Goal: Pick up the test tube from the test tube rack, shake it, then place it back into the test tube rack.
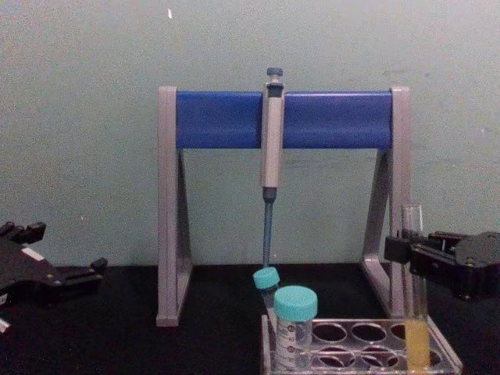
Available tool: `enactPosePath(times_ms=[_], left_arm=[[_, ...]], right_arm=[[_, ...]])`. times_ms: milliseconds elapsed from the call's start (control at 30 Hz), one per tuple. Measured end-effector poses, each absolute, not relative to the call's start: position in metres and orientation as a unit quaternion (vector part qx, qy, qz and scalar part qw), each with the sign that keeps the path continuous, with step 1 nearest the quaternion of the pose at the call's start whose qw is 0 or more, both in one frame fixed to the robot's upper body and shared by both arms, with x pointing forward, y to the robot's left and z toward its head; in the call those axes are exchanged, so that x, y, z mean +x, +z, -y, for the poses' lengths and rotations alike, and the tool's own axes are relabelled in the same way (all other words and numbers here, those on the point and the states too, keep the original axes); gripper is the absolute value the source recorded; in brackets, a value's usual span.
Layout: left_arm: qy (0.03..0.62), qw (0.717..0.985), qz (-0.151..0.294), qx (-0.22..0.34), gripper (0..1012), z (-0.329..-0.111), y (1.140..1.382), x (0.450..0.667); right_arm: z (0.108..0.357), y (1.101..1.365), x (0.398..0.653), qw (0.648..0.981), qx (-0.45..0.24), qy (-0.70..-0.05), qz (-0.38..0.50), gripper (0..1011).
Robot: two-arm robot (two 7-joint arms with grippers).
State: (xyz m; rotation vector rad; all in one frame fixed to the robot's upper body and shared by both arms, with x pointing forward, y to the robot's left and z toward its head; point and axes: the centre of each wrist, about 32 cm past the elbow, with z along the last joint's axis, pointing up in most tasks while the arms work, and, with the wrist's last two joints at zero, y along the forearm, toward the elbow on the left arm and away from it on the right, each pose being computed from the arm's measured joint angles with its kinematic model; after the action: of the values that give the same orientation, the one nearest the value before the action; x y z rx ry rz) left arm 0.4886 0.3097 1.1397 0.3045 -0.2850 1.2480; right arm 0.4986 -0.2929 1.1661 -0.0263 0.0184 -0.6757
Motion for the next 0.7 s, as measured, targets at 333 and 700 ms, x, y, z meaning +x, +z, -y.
enactPosePath(times_ms=[333,700], left_arm=[[0.580,0.791,0.132,0.141,1001,-0.3097,1.1398,0.4886],[0.580,0.791,0.132,0.141,1001,-0.3097,1.1398,0.4886]], right_arm=[[0.2933,1.1660,0.4984,0.943,-0.013,-0.332,-0.009,233],[0.2932,1.1662,0.4983,0.943,-0.012,-0.331,-0.008,233]])
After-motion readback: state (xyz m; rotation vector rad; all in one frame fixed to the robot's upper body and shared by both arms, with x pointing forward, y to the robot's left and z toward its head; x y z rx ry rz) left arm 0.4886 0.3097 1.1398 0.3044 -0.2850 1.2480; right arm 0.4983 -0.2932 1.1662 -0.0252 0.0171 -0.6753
